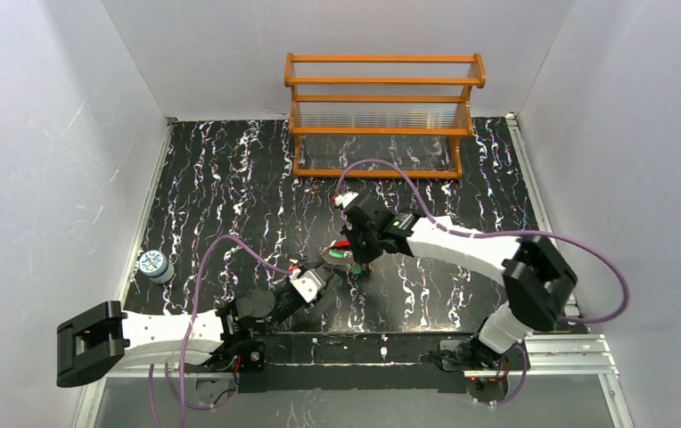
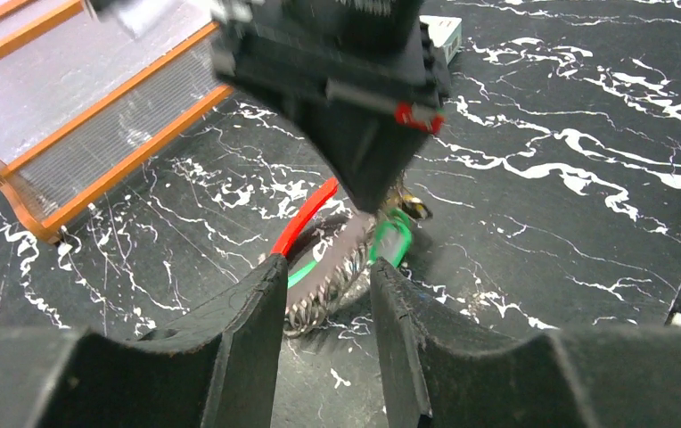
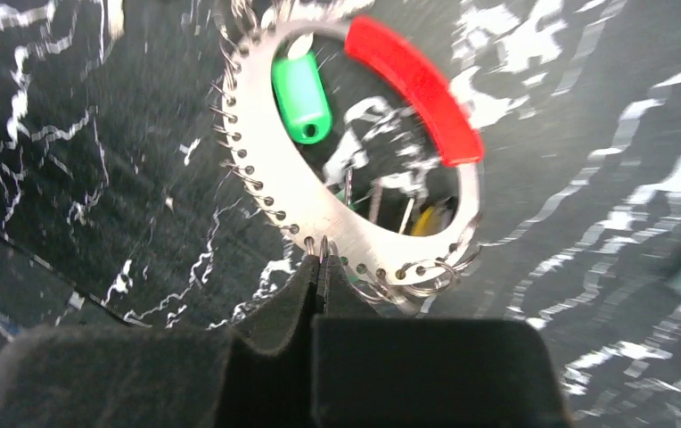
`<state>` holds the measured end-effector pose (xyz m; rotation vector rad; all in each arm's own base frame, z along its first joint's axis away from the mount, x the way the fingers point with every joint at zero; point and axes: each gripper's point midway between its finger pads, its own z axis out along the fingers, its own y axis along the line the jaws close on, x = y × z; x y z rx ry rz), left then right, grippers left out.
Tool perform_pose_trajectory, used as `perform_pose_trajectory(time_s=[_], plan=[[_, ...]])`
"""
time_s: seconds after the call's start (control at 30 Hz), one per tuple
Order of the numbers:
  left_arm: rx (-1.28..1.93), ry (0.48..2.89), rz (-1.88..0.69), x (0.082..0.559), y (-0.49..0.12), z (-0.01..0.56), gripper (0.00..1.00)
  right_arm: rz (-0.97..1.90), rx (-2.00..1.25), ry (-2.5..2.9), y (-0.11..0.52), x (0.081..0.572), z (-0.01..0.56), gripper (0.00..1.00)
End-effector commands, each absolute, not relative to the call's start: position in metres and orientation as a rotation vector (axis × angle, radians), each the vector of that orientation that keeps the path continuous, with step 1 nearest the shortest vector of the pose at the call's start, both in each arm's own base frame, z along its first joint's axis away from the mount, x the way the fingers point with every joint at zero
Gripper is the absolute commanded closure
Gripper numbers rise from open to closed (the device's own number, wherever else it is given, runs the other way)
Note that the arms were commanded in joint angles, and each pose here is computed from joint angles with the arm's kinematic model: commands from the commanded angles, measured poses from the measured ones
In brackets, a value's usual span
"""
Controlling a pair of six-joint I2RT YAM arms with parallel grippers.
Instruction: Put the keys on the keyring
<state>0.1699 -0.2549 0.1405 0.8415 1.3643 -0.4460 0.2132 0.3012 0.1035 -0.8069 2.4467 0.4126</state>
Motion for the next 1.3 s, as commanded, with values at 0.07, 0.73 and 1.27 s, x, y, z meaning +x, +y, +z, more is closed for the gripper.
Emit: perform_pose_trajectory(time_s=[0.07, 0.73, 1.27], plan=[[0.851, 1.373, -0.502, 0.162, -0.257, 0.133, 0.63, 0.768, -0.898, 2.513, 0.344, 0.177, 0.083, 0.99], [0.997, 1.463, -0.385, 0.161, -0.246, 0.081, 0.58, 1.304, -0.579, 2.653, 0.344, 0.168, 0.081, 0.99], [1.127, 1.372, -0.388, 0.158, -0.271, 0.087, 0.66, 1.331, -0.561, 2.658, 0.344, 0.165, 0.089, 0.99]])
